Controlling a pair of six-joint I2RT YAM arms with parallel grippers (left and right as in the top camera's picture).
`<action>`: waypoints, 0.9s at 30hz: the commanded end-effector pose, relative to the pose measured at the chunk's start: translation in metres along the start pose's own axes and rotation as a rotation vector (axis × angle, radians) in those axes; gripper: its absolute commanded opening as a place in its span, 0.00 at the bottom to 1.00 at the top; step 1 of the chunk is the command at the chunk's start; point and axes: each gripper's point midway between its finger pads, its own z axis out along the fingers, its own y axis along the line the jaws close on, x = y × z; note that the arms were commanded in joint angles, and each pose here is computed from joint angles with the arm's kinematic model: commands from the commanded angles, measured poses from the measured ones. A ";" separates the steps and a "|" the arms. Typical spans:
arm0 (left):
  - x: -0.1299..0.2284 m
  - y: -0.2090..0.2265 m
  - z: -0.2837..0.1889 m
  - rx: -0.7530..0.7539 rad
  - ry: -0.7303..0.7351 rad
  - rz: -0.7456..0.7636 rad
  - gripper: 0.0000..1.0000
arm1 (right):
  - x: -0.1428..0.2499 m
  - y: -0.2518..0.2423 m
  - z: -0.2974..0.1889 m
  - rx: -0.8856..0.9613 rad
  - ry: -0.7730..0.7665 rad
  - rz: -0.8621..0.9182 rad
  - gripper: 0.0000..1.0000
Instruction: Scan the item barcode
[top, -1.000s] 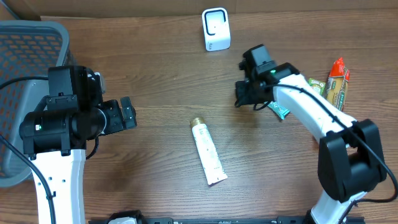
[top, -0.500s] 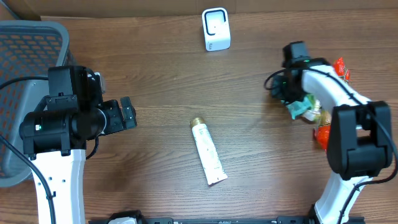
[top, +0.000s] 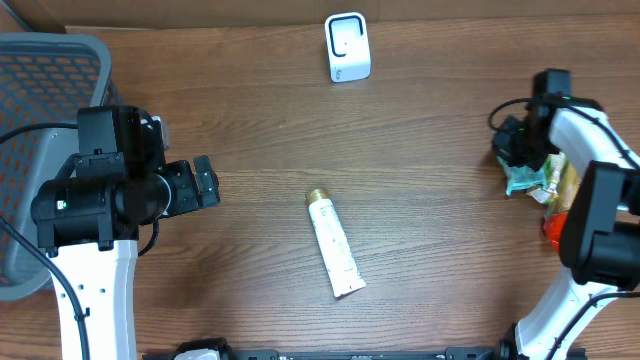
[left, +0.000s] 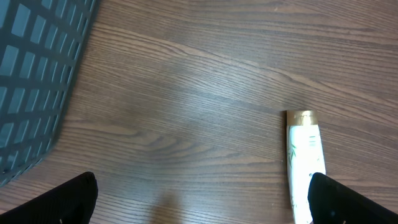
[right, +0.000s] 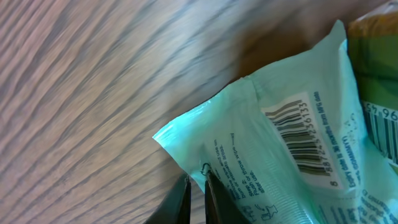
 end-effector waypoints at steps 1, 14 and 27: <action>-0.003 0.000 -0.003 0.005 -0.013 -0.020 0.99 | 0.012 -0.004 0.011 -0.091 0.098 0.027 0.11; -0.003 0.000 -0.003 0.005 -0.013 -0.020 1.00 | 0.159 0.108 -0.080 -0.434 0.407 -0.518 0.60; -0.003 0.000 -0.003 0.005 -0.013 -0.020 1.00 | 0.317 0.138 -0.030 -0.396 0.581 -0.826 0.72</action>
